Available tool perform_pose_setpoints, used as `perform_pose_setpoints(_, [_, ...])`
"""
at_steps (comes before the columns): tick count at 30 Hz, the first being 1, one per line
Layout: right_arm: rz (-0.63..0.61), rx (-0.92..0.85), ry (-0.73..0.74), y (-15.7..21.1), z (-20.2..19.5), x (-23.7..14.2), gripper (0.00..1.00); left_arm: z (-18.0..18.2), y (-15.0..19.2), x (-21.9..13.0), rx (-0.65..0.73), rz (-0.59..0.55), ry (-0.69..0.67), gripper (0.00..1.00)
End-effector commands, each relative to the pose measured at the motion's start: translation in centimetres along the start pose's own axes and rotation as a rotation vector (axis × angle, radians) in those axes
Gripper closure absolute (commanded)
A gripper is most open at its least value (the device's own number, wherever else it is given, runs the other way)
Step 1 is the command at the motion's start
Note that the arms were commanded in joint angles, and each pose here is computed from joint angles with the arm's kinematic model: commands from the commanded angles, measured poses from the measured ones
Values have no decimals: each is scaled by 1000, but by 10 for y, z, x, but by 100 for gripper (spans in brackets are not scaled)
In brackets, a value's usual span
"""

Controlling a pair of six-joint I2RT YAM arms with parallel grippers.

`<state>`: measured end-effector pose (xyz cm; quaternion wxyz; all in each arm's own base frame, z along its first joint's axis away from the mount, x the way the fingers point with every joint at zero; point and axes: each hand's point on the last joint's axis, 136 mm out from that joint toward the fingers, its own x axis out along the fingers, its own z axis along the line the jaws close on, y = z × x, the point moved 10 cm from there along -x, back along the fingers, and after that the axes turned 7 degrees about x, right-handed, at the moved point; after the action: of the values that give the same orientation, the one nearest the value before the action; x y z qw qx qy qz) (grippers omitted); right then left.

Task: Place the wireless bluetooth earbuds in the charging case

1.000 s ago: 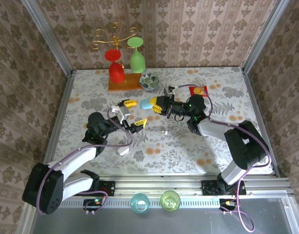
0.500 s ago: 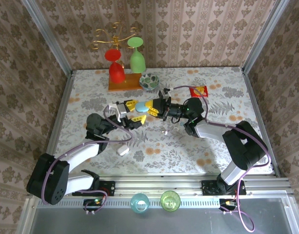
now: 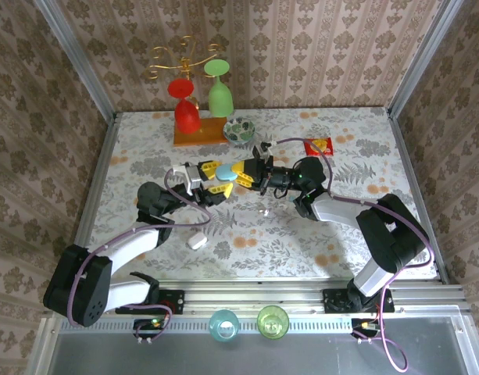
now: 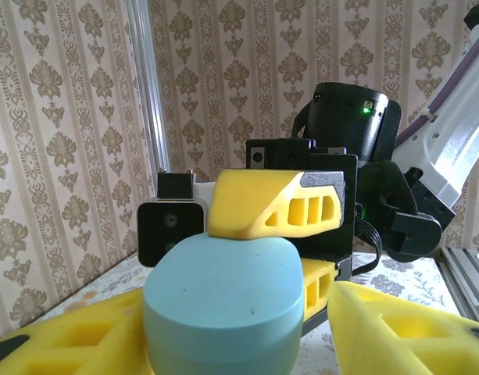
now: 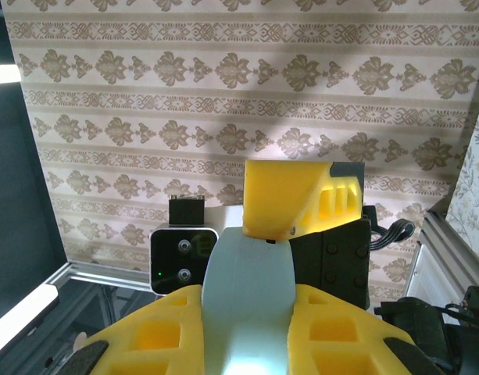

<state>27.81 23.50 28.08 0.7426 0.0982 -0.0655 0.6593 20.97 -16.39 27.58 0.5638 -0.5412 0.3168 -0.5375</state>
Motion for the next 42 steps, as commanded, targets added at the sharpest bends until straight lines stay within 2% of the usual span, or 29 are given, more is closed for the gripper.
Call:
perform_pose_setpoints(1, [1,-50,-56,4,17,3,94,-1,-13,5,51,-44,63,48])
perform_pose_setpoints(4, [0,-48,-59,4,17,3,95,0,-13,5,55,-42,69,47])
perform_pose_setpoints(8, [7,-56,-65,5,21,4,95,0,-11,6,55,-39,69,40])
perform_pose_setpoints(11, [11,-56,-66,5,22,4,95,0,-10,6,52,-37,72,41])
perform_pose_setpoints(13, [11,-58,-66,5,22,4,95,0,-10,6,52,-37,76,42])
perform_pose_setpoints(20, [7,-45,-60,4,19,4,95,0,-13,7,54,-44,86,58])
perform_pose_setpoints(25, [8,-49,-65,4,22,5,94,0,-11,7,58,-39,91,58])
perform_pose_setpoints(27, [10,-53,-67,5,22,5,92,0,-10,7,51,-35,94,64])
perform_pose_setpoints(28, [8,-51,-66,4,22,5,88,0,-10,7,49,-36,94,66])
perform_pose_setpoints(29, [6,-54,-65,4,22,4,80,0,-10,7,45,-35,94,68])
perform_pose_setpoints(32, [-6,-88,-54,4,22,1,57,1,-11,8,30,-33,91,69])
perform_pose_setpoints(35, [-35,-148,2,3,22,-5,39,1,-12,8,-3,-7,92,70])
perform_pose_setpoints(37, [-55,-218,82,3,21,-10,30,0,-12,7,-35,19,92,70])
perform_pose_setpoints(40, [-57,-361,301,8,17,-18,19,-3,-11,5,-89,63,94,70])
perform_pose_setpoints(42, [-61,-539,415,18,29,-24,13,-4,-11,5,-123,82,100,71])
